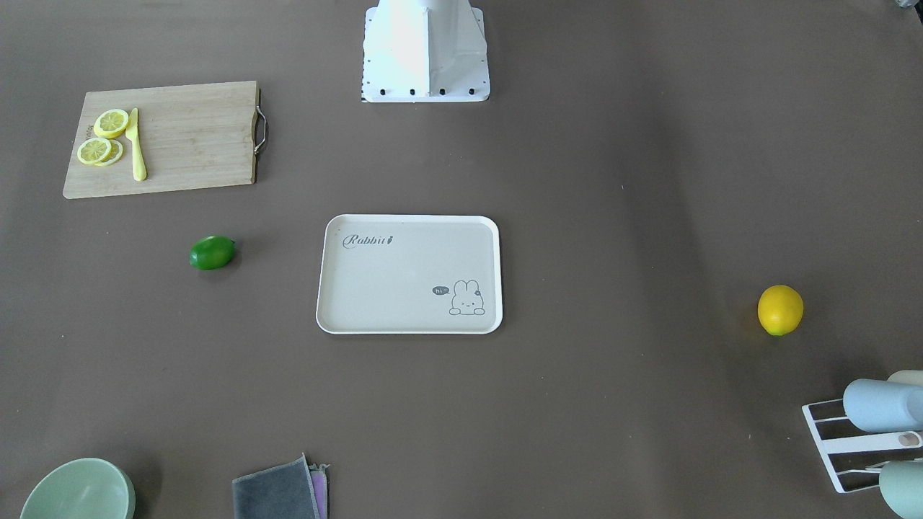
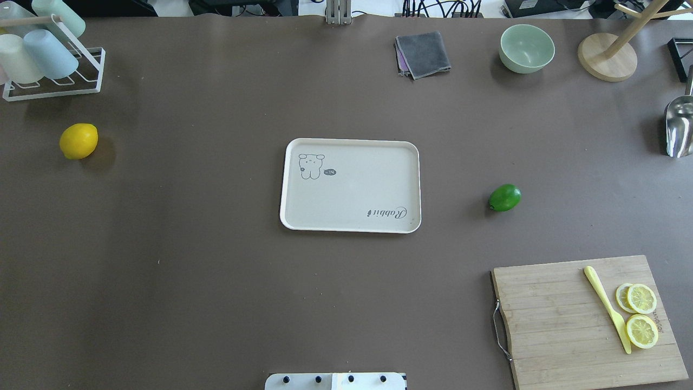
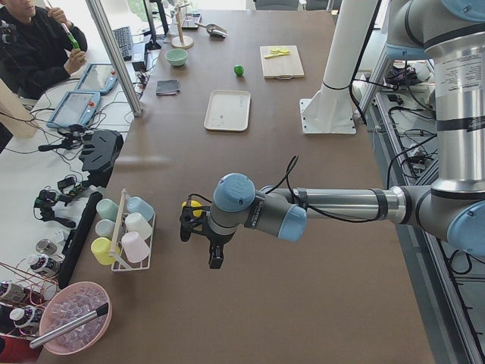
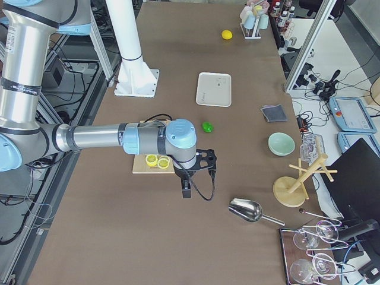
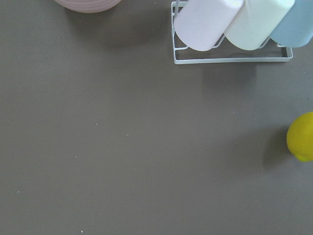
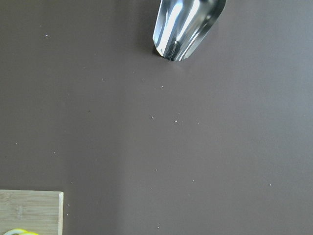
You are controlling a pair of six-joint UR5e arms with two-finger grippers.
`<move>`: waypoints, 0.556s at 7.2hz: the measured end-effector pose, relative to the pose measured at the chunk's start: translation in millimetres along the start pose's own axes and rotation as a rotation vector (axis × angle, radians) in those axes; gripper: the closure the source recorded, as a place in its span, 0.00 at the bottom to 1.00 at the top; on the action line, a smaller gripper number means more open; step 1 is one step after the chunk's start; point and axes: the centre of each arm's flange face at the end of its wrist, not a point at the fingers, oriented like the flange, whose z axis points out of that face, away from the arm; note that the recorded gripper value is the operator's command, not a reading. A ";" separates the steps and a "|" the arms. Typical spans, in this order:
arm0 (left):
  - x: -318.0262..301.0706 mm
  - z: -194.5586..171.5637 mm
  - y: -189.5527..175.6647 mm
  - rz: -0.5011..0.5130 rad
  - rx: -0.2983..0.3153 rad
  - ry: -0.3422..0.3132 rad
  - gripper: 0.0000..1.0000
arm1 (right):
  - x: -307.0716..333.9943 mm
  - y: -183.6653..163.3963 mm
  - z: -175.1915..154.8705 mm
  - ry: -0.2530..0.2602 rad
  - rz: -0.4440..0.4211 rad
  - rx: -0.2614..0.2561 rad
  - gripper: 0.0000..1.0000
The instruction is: Place all lemons on tray
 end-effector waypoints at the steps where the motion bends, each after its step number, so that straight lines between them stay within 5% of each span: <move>1: 0.2 -1.8 1.1 0.004 0.004 -0.007 0.02 | 0.2 0.3 0.3 0.000 0.000 -0.001 0.00; 4: -2.9 -2.2 2.8 -0.008 -0.002 -0.034 0.02 | -0.1 -0.5 -0.1 -0.001 -0.001 0.001 0.00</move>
